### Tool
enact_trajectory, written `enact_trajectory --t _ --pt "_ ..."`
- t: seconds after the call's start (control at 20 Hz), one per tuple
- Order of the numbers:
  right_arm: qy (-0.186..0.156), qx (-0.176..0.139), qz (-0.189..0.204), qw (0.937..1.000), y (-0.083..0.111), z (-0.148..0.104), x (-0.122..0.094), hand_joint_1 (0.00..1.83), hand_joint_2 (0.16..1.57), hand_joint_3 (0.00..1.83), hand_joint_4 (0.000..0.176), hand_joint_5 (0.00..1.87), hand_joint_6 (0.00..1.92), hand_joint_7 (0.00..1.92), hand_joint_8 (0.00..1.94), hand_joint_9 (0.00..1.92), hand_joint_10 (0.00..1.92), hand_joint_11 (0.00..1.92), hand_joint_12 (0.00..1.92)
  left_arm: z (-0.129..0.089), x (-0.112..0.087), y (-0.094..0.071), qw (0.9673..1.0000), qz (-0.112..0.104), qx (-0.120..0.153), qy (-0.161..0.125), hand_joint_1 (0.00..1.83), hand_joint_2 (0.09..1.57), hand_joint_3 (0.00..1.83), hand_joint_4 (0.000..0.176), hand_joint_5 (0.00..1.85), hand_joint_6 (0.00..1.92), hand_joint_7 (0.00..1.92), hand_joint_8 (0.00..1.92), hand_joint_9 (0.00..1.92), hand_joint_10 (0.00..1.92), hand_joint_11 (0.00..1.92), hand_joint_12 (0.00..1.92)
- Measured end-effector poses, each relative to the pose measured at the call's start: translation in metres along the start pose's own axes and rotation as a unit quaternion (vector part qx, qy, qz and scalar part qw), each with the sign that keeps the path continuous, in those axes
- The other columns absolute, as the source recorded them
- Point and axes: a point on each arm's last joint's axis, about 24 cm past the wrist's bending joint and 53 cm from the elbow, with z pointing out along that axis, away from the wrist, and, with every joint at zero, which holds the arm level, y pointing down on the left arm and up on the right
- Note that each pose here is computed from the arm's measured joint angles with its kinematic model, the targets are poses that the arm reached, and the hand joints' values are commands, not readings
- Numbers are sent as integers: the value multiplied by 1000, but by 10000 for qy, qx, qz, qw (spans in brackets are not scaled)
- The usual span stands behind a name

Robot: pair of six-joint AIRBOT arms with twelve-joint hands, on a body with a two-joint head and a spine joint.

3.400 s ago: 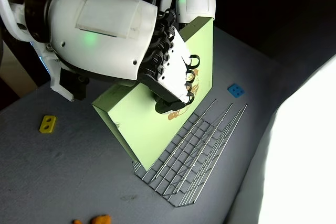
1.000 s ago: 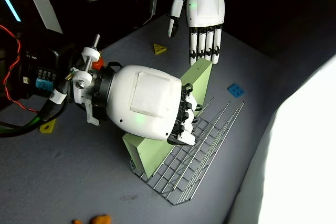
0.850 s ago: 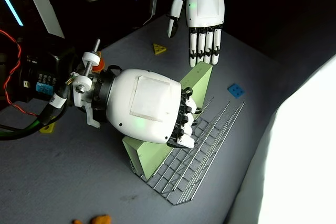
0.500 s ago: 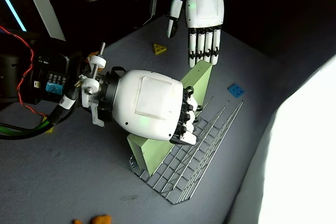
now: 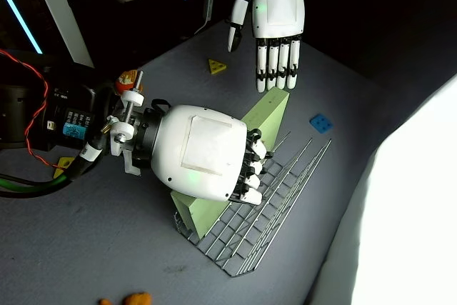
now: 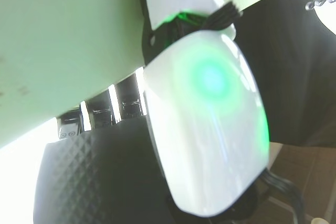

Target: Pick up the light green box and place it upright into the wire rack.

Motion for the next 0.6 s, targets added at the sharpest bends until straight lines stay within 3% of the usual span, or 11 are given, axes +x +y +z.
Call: enact_trajectory --t 0.6 --pt "-7 6 33 10000 -1 0 -1 1383 1108 0 0 956 837 1017 973 900 1316 677 1481 0 0 -1 10000 7 8 2 147 1289 0 0 154 14 192 3 138 2 0 111"
